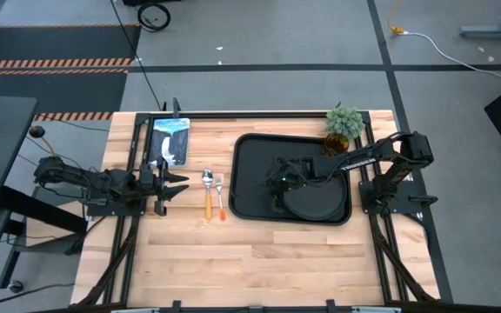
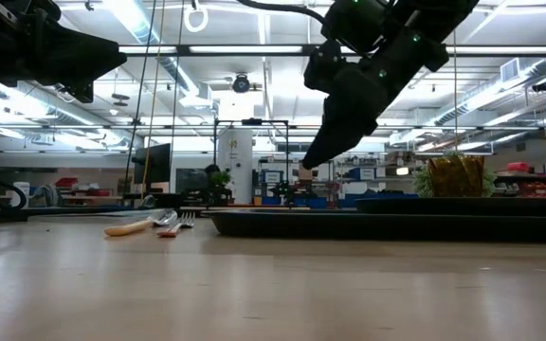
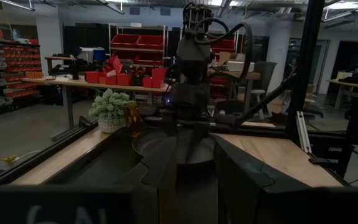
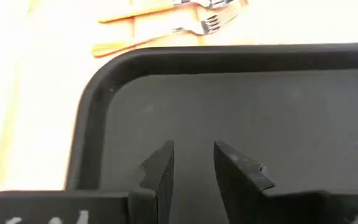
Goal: Pick and place plate/cup/fork/spoon on tray
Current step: Put the orange fork to the left side of the black plate on the black tray
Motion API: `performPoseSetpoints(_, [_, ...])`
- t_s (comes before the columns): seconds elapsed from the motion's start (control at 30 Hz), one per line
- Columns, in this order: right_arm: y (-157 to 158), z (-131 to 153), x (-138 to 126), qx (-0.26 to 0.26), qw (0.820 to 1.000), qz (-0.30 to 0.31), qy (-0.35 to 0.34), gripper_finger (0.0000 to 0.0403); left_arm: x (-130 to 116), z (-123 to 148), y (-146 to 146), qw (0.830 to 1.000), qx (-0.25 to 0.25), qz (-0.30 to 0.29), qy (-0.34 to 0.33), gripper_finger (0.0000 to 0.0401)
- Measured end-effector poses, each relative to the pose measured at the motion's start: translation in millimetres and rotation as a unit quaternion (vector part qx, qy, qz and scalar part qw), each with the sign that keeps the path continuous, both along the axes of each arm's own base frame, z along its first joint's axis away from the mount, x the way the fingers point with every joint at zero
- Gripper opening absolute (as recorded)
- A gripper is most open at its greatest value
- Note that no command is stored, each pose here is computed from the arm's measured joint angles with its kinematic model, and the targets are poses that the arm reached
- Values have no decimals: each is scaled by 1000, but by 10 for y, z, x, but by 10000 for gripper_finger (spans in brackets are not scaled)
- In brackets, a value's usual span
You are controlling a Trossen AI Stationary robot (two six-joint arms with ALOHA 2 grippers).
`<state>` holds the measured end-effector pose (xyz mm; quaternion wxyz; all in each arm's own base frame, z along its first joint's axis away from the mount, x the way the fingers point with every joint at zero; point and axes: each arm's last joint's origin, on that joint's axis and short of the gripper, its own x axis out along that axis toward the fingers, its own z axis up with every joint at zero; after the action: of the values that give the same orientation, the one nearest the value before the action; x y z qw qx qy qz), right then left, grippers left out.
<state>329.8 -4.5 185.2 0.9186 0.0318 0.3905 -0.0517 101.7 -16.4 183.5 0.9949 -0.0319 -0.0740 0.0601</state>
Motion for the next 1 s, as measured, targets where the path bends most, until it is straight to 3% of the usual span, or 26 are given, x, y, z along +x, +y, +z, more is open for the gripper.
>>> performPoseSetpoints(0.57, [89,226,174,20,988,31,-148,119,0,0,0,1000,0,0,0,117])
performPoseSetpoints(0.77, [437,230,155,36,986,60,-150,119,0,0,0,1000,0,0,0,117])
performPoseSetpoints(1.0, [989,233,36,-26,986,55,-157,119,-19,92,10,998,-46,1,-51,117])
